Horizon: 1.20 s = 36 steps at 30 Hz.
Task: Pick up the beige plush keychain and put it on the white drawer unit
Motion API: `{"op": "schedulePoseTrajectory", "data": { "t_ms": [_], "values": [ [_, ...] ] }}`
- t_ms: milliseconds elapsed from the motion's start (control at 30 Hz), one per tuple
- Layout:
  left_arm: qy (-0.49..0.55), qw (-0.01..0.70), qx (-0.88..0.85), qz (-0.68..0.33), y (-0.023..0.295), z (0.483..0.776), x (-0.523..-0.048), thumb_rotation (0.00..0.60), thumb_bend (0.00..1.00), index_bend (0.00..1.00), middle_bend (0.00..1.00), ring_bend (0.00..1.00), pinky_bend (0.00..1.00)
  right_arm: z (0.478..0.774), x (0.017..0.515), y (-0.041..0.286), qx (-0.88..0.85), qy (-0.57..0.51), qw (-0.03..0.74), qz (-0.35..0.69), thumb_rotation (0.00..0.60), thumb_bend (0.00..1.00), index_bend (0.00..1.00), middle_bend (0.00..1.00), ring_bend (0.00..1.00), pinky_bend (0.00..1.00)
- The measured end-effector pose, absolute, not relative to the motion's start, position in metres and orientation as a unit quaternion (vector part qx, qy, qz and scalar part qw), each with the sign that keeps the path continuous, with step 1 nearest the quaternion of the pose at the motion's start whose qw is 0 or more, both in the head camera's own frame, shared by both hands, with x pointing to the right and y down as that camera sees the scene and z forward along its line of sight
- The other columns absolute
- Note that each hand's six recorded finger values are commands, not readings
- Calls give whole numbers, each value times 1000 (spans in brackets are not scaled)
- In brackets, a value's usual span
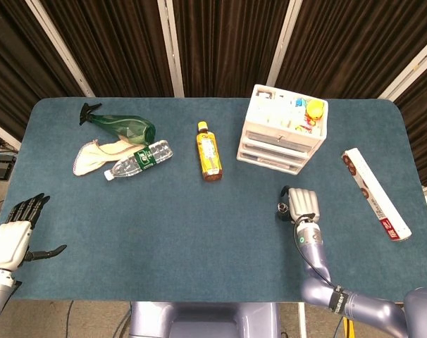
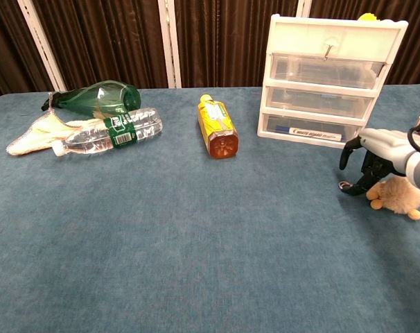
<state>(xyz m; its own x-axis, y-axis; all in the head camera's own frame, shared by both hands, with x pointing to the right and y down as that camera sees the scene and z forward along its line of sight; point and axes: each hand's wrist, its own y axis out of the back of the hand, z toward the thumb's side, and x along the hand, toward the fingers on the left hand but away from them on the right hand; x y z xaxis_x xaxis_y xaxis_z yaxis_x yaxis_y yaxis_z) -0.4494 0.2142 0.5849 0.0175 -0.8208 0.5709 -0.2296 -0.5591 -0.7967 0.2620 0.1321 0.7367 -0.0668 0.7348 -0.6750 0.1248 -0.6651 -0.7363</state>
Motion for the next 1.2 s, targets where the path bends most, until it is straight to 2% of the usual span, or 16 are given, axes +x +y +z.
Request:
{"op": "schedulePoseTrajectory", "data": {
  "t_ms": [533, 800, 1000, 1200],
  "values": [
    [395, 253, -665, -581, 214, 585, -450, 481, 3, 0, 0, 0, 0, 746, 266, 139, -638, -329, 220, 660, 600, 208, 399, 1000, 1000, 917],
    [395, 252, -665, -581, 214, 585, -450, 479, 2, 0, 0, 0, 0, 750, 269, 140, -635, -327, 218, 665, 600, 214, 441, 1000, 1000, 917],
    [395, 253, -665, -581, 214, 585, -450, 483, 3, 0, 0, 0, 0, 752, 271, 143, -634, -326, 216, 667, 600, 245, 449, 1000, 1000, 917],
    [396, 252, -665, -581, 214, 585, -450, 483, 3, 0, 0, 0, 0, 752, 272, 144, -635, -324, 217, 667, 600, 319, 471, 1000, 1000, 917]
  ]
}}
